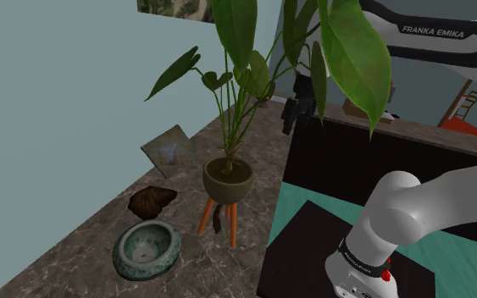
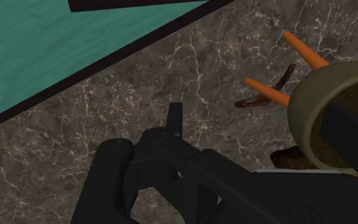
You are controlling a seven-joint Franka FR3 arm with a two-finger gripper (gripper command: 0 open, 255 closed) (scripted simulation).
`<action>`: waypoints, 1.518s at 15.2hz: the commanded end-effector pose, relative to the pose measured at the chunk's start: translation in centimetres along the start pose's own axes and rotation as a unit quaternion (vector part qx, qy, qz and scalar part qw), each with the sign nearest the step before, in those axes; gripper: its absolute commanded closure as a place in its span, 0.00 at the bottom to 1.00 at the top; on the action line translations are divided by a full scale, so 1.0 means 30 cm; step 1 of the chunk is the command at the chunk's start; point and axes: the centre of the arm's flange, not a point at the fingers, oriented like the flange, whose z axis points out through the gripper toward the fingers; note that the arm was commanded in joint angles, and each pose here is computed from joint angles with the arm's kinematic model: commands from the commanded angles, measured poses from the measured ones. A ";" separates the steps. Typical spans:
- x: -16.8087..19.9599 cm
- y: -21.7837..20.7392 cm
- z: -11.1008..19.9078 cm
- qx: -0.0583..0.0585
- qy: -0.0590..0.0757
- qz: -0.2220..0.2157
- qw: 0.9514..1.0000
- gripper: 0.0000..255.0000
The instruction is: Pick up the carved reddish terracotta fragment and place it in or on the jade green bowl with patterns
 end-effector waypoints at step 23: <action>0.194 -0.343 0.843 0.087 0.007 0.268 0.959 0.00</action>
